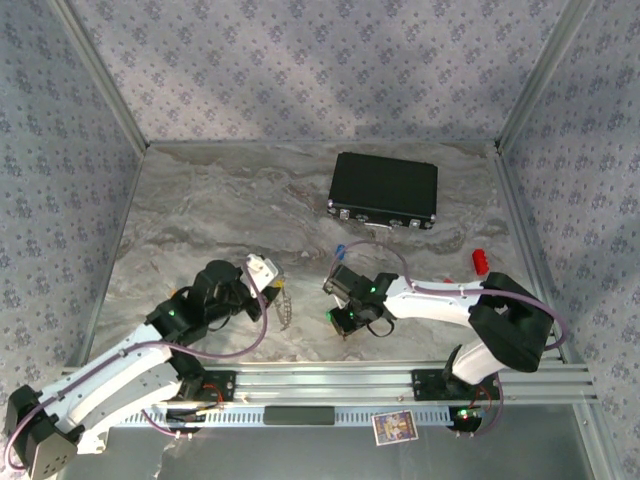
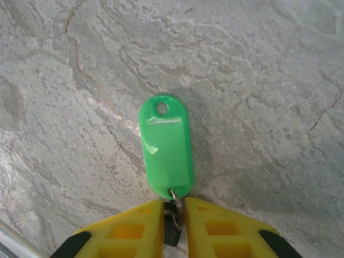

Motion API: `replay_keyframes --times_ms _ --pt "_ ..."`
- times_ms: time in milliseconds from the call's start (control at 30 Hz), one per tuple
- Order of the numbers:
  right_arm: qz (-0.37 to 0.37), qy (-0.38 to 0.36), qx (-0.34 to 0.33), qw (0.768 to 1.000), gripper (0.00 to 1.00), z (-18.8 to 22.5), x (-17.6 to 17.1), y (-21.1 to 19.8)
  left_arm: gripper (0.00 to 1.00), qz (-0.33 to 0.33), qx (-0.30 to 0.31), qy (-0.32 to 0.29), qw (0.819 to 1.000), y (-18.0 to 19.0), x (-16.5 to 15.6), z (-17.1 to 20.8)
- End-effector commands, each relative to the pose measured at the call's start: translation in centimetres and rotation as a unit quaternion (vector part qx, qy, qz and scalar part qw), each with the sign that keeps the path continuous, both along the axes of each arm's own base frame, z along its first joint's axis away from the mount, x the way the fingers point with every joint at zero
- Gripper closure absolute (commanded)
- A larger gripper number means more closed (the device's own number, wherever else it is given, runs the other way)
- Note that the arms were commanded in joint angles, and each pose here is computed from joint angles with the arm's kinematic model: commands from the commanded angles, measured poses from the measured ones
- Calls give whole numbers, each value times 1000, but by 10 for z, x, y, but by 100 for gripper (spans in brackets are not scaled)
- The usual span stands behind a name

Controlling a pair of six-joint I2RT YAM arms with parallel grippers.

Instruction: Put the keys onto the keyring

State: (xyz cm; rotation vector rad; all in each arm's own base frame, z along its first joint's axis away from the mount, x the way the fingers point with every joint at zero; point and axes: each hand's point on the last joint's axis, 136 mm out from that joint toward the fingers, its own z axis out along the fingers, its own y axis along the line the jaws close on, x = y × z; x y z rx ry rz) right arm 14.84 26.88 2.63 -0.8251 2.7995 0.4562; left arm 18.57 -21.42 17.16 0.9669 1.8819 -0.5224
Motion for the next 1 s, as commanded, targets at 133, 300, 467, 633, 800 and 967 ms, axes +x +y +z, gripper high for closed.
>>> replay_keyframes --times_ms 133,300,467,633,800,967 --pt "5 -5 12 1000 77 8 3 3 100 -24 -29 -29 999 -9 -3 25" --pt "5 -2 9 1000 80 6 3 3 100 -25 -29 -27 999 -9 -3 25" --pt "4 0 6 1000 86 6 2 2 100 -25 -27 -27 999 -9 -4 24" --pt "7 6 5 1000 89 4 1 2 100 -26 -27 -28 999 -9 -4 25" --pt "6 10 4 1000 83 2 0 3 100 -26 -26 -28 999 -9 -4 25" --pt "6 10 3 1000 88 2 1 3 100 -27 -26 -28 999 -9 -4 25"
